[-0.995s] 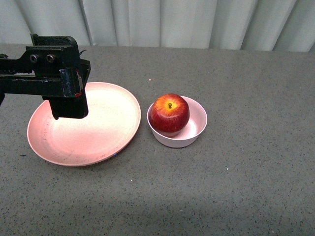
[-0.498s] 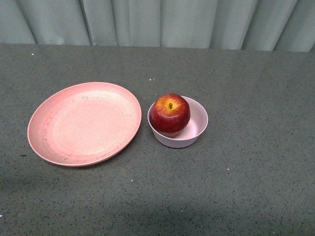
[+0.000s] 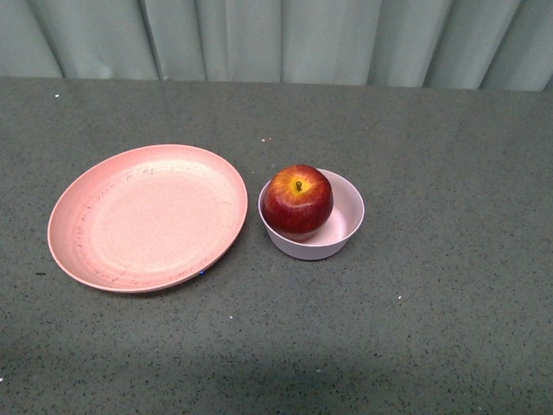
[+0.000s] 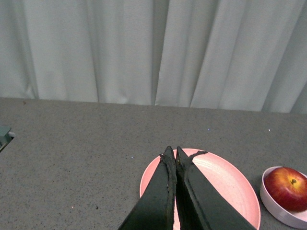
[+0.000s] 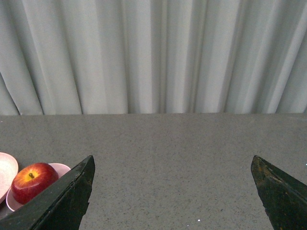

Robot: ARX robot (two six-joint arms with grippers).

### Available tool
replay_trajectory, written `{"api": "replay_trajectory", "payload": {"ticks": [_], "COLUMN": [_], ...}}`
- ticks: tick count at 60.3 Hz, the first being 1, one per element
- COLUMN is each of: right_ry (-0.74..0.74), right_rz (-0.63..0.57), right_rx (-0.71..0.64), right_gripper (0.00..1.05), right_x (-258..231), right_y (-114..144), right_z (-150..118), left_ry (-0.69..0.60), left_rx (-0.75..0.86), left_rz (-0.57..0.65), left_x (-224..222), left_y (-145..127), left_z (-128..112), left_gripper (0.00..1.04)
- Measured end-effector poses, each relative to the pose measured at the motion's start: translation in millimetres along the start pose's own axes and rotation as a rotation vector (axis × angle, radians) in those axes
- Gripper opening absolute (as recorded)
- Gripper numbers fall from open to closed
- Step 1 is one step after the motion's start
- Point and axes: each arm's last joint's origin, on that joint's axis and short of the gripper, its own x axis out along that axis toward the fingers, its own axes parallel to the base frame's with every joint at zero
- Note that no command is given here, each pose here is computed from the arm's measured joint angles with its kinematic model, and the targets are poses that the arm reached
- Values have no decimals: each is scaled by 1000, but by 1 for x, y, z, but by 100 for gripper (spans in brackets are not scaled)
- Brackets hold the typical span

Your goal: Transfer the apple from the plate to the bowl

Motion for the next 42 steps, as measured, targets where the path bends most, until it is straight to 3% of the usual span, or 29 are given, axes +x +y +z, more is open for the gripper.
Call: {"api": "replay_trajectory", "payload": {"ticks": [42], "right_ry": [0], "right_rz": [1], "right_rx": [0], "right_gripper": [95], "right_x": [0], "right_y": [0], "right_z": [0], "left_ry": [-11], "left_rx": [0], "left_rz": [-1], "left_x": [-23], "left_y": [0], "left_z": [3], "left_gripper": [4]}}
